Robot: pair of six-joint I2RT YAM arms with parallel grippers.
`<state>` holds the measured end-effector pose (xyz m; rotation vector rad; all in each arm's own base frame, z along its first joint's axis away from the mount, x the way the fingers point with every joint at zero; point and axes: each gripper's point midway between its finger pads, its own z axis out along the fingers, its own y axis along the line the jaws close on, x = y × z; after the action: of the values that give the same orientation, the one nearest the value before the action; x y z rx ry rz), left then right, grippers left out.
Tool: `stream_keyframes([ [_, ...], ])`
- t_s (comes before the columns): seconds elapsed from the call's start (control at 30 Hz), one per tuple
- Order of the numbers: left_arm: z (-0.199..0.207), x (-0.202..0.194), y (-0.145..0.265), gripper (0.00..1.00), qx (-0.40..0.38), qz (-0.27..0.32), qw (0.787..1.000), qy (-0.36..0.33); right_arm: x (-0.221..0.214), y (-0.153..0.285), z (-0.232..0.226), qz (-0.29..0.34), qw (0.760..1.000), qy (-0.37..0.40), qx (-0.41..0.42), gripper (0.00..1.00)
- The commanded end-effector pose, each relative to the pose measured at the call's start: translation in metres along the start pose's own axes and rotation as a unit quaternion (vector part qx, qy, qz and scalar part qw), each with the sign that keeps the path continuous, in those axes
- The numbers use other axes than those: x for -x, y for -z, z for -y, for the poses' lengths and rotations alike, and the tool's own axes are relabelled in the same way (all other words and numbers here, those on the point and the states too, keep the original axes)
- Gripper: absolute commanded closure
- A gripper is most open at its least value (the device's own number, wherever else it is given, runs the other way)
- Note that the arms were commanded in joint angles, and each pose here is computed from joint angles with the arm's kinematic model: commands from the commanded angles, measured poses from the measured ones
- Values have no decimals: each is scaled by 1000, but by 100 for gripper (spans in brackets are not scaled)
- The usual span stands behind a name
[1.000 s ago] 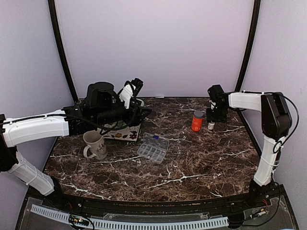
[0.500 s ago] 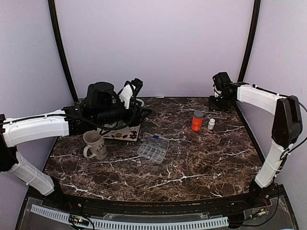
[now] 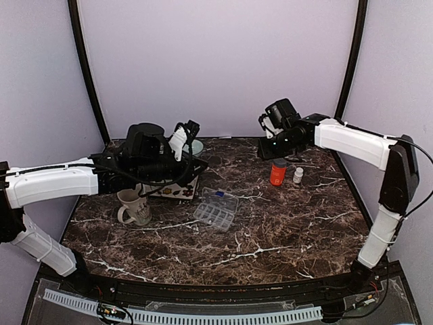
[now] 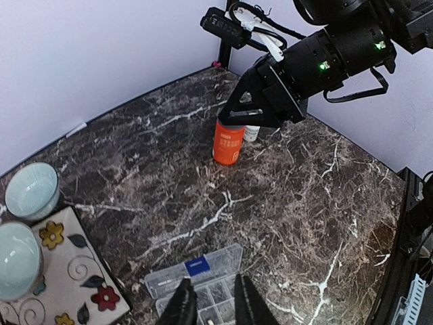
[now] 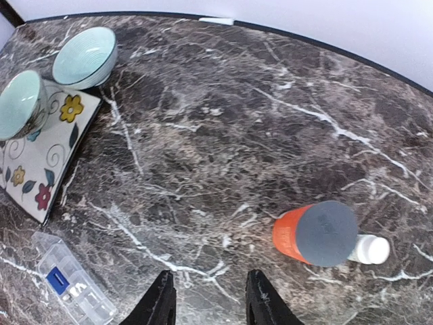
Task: Sort the pills into containers
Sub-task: Close the lid of the pill container.
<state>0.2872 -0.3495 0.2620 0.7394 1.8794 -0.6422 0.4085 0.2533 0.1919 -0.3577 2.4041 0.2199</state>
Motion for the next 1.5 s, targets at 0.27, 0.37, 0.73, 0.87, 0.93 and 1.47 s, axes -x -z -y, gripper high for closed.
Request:
stream_keyframes([
  [0.27,4,-95,0,100,12,-121,991,60,-35,-42,-85,-53,992,38,109,72],
  [0.37,9,-112,-1,100,13,-145,988,51,-42,-48,-95,-64,990,42,121,74],
  [0.73,20,-189,-7,100,-1,-225,973,55,-59,-60,-115,-90,983,51,149,76],
  [0.87,19,-208,-12,100,-1,-240,969,55,-63,-62,-119,-97,982,54,154,76],
  [0.93,18,-213,-16,100,2,-246,968,51,-65,-62,-121,-100,981,54,157,76],
  [1.47,-7,-237,-49,100,50,-269,961,36,-77,-69,-134,-125,975,62,173,76],
])
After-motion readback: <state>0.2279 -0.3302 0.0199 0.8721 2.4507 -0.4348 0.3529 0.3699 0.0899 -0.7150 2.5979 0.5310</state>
